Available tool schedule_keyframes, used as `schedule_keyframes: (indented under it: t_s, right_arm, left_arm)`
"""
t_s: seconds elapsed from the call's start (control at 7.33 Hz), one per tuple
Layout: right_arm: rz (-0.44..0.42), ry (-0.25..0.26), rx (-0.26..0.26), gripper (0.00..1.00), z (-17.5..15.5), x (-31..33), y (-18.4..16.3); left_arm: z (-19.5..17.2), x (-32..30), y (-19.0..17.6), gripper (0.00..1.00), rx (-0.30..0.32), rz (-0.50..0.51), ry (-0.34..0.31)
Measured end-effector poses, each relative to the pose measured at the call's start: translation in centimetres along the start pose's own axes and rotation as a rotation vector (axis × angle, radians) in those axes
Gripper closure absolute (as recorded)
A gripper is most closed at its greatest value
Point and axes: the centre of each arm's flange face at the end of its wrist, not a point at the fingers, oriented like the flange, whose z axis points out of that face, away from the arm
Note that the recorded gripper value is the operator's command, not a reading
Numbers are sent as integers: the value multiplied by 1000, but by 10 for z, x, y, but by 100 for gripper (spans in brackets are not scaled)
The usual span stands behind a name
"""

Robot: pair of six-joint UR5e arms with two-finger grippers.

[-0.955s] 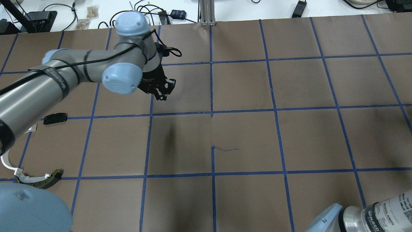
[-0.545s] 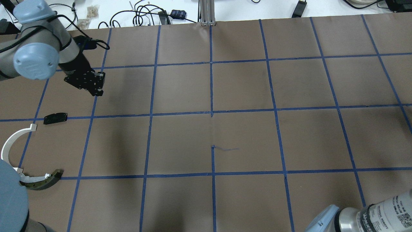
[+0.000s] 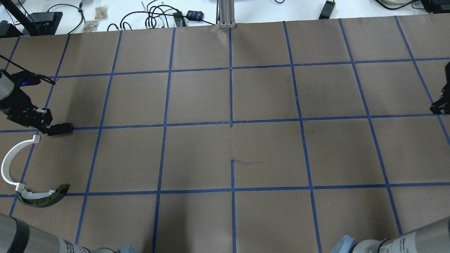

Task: Place bearing gear from tray to pile

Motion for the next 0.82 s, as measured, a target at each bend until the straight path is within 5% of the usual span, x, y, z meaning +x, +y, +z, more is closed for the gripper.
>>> schedule_keyframes:
  t_s: [0.14, 0.55, 0.82]
  right_arm:
    - [97, -11, 0, 91, 13, -19, -80]
    - [410, 88, -20, 91, 51, -90, -325]
    - [708, 102, 20, 90, 95, -139, -429]
  left_arm:
    - [14, -23, 12, 100, -18, -15, 16]
    - [47, -47, 14, 100, -65, -28, 11]
    - [56, -50, 12, 93, -77, -30, 16]
